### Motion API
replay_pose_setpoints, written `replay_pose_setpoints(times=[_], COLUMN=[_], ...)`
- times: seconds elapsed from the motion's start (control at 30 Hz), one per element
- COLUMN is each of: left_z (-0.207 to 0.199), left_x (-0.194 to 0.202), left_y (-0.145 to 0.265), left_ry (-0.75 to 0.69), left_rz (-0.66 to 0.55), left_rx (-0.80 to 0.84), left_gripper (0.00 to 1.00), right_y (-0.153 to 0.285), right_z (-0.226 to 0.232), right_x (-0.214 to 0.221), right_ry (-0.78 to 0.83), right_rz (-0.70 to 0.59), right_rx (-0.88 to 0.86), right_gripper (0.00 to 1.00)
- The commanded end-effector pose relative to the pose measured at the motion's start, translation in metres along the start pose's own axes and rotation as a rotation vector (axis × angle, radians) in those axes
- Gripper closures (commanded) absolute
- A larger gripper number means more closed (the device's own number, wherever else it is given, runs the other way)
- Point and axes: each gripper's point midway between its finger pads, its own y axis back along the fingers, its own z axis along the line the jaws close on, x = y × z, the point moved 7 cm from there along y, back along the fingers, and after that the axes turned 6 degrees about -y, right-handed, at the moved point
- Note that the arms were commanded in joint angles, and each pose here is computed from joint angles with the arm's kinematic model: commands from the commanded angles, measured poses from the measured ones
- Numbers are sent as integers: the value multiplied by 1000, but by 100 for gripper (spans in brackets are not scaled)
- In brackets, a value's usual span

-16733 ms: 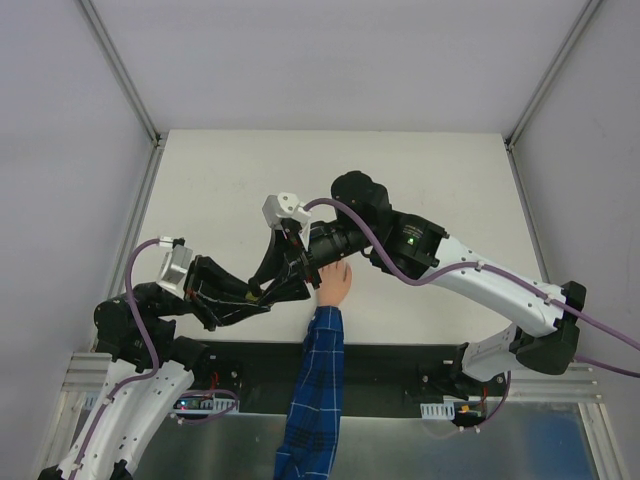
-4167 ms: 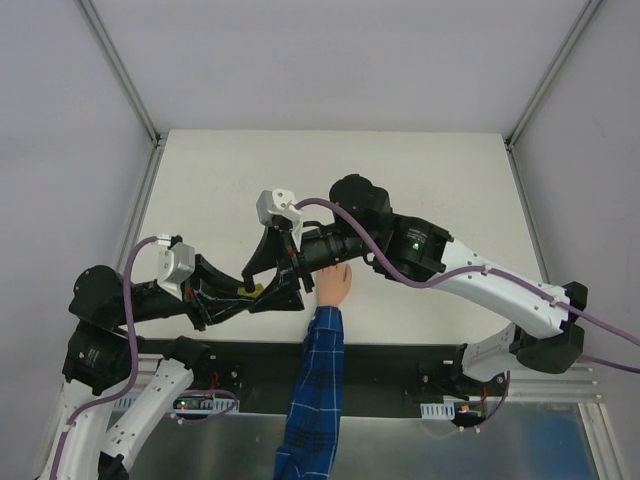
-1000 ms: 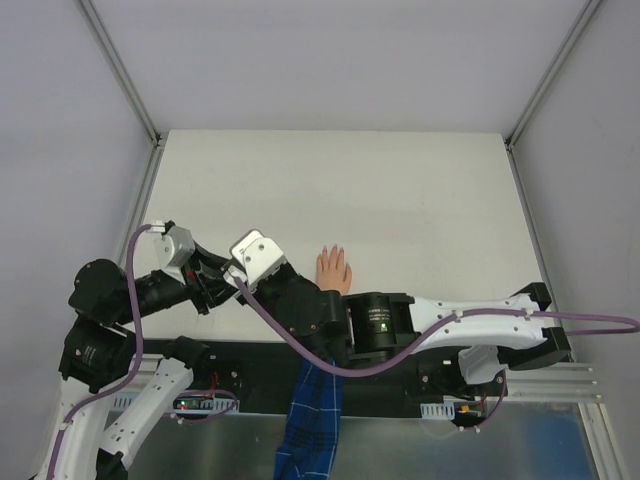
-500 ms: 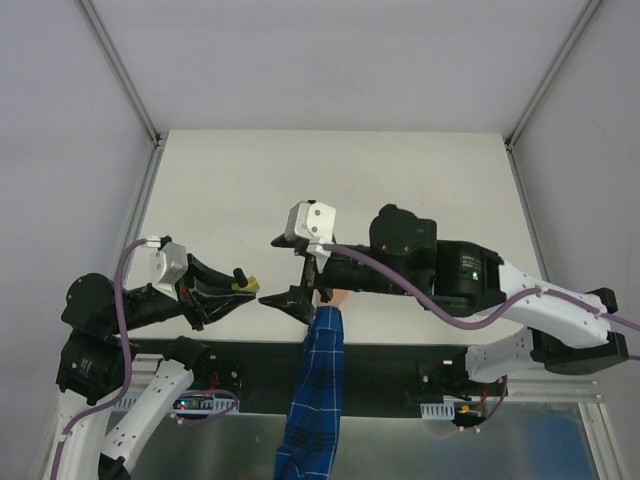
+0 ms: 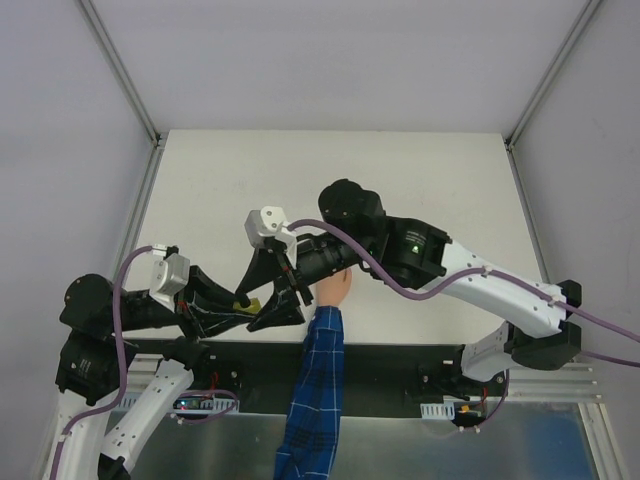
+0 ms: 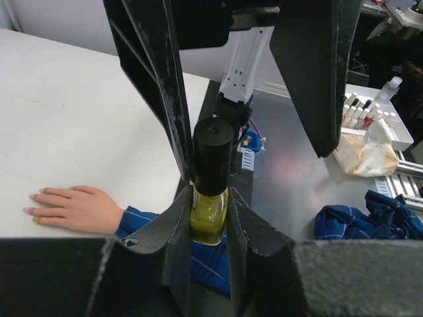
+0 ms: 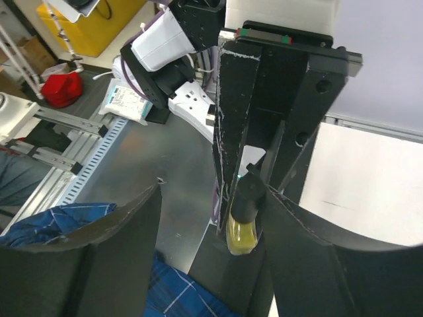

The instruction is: Paint the nails

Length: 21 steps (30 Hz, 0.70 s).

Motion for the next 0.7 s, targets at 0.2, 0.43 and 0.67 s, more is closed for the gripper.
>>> replay_pose_setpoints(times=[0.2, 0.43, 0.67], left_z=[-9, 10, 73], left_x=[-17, -25, -29], left_y=[2, 0, -6], left_ry=[-72, -102, -182], left_rz=[-40, -71, -41], left_rx=[32, -116, -415], left_gripper=[100, 100, 100], right_y=[-8, -1, 45], right_z=[10, -5, -47], right_x=[-23, -9, -5], right_ry=[11, -27, 221], right_rz=[-78, -70, -73], right_rx=[-170, 28, 1569], right_gripper=[64, 99, 99])
